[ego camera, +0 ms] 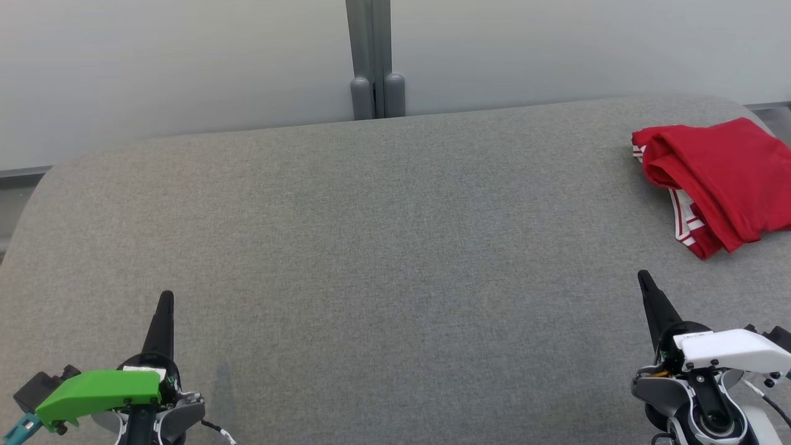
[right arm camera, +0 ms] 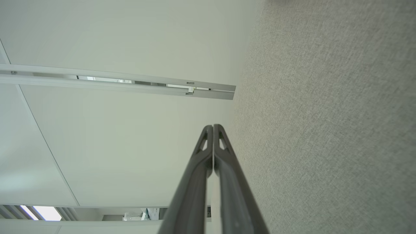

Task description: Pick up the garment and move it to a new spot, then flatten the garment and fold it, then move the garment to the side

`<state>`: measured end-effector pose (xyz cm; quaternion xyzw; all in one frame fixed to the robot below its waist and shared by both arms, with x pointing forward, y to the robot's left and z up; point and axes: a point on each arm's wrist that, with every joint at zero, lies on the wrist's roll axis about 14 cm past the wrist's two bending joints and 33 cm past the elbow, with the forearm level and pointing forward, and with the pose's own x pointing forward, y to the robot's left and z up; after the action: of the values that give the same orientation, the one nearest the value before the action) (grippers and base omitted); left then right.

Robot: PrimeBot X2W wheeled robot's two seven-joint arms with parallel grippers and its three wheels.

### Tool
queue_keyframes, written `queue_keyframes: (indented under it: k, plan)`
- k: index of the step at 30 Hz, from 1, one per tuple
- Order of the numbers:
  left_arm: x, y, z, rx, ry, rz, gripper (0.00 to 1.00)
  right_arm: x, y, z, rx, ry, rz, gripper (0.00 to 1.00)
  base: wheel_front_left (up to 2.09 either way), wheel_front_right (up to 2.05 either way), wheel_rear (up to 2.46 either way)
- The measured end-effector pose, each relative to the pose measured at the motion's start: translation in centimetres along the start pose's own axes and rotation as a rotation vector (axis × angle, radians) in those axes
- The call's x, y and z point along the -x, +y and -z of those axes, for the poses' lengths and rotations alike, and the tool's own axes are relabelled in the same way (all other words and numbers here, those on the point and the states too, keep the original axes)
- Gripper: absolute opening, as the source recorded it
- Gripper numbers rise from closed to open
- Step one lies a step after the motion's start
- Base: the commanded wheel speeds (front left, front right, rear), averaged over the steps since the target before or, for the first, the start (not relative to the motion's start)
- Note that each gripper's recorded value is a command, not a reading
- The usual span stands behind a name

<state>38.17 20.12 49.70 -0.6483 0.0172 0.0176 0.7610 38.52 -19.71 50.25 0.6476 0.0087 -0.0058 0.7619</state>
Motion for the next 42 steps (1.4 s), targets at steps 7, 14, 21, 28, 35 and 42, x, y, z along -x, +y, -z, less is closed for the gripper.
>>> queue_keyframes:
  k: [7, 14, 21, 28, 35, 42]
  plan:
    - [-0.22, -0.27, 0.06, 0.052, 0.001, 0.012, 0.00, -0.02, -0.05, -0.07, -0.052, 0.001, 0.000, 0.00, 0.00, 0.00, 0.00]
    - [-0.30, -0.39, 0.07, 0.103, 0.002, 0.021, 0.00, -0.14, 0.07, -0.16, -0.102, -0.002, -0.006, 0.00, 0.00, 0.00, 0.00]
    - [-0.52, -0.71, 0.04, 0.146, 0.003, 0.036, 0.00, -0.20, 0.12, -0.29, -0.150, -0.004, -0.010, 0.00, 0.00, 0.00, 0.00]
    - [-0.54, -0.73, 0.00, 0.164, 0.000, 0.038, 0.00, -0.28, 0.24, -0.33, -0.163, -0.004, -0.014, 0.00, 0.00, 0.00, 0.00]
    - [-0.54, -0.73, 0.01, 0.164, 0.000, 0.038, 0.00, -0.27, 0.23, -0.35, -0.164, -0.005, -0.013, 0.00, 0.00, 0.00, 0.00]
    - [-0.54, -0.73, 0.02, 0.164, 0.000, 0.038, 0.00, -0.27, 0.22, -0.33, -0.165, -0.004, -0.013, 0.00, 0.00, 0.00, 0.00]
